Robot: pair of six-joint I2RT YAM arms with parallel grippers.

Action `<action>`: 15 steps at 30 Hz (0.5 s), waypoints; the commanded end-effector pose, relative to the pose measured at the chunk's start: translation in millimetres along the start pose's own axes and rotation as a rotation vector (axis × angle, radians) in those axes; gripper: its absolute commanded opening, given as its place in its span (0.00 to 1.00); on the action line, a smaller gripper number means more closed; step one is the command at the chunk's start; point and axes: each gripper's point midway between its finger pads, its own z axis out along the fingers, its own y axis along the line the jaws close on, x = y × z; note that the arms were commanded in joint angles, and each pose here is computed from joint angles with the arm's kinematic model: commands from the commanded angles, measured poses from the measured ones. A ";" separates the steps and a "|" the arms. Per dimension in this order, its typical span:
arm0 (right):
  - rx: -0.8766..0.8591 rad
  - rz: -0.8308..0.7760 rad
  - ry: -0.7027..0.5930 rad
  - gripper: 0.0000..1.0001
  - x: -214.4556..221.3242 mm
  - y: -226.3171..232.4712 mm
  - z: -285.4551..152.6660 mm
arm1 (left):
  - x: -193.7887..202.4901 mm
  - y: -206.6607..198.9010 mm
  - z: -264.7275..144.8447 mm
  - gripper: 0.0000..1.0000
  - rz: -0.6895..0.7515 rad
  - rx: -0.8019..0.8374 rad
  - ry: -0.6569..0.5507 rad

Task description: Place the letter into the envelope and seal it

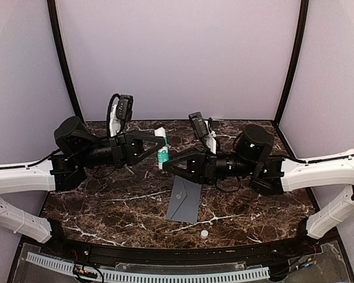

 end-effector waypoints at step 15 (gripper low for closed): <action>0.828 -0.044 0.135 0.00 -11.0 -118.7 -12.1 | 18.1 75.5 -14.0 0.00 -0.037 -0.386 0.016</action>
